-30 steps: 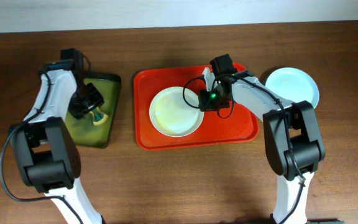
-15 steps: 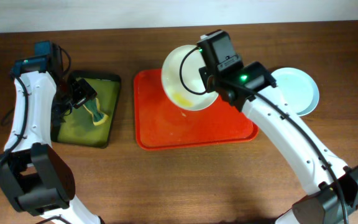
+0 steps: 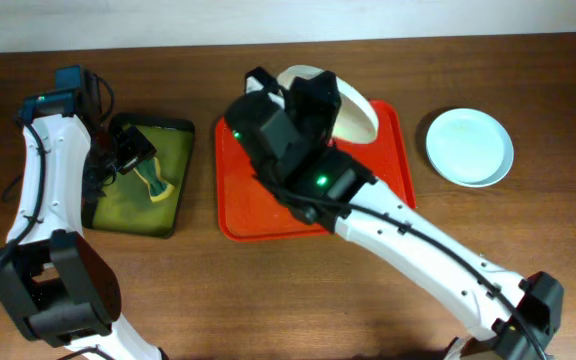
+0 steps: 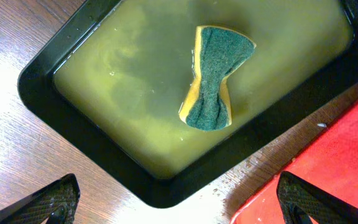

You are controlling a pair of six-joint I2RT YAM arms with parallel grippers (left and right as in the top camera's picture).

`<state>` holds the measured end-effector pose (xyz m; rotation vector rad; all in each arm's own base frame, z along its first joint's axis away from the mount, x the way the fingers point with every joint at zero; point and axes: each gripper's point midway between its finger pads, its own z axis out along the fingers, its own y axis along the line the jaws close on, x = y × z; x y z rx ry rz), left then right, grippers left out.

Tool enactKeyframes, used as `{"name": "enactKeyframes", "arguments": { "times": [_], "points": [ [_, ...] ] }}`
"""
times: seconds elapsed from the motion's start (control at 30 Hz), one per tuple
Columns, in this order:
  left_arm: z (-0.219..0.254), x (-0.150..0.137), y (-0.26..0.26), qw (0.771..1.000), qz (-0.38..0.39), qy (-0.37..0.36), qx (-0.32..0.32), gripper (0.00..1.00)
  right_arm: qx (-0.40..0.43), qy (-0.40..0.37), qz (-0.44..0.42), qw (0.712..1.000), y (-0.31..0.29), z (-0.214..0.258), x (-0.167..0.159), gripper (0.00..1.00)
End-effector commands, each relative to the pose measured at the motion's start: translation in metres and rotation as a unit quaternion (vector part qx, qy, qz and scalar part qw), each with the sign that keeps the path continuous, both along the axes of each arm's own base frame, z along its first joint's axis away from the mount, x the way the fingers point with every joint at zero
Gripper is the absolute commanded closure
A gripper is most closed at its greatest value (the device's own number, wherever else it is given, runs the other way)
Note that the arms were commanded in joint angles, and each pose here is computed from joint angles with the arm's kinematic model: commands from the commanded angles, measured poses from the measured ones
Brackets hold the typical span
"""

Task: Clean dirty plates on tray and stack at the side
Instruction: 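Lift the cream plate and stack it on the plate pile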

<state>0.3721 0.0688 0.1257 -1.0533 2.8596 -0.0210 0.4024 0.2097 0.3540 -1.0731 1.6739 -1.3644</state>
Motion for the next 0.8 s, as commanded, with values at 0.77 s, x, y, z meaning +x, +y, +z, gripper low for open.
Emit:
{"name": "enactKeyframes", "arguments": {
  "times": [0.77],
  "points": [
    [0.004, 0.001, 0.0, 1.0, 0.0, -0.006, -0.002, 0.01, 0.703, 0.06, -0.418, 0.573, -0.4, -0.219, -0.013, 0.96]
  ]
}}
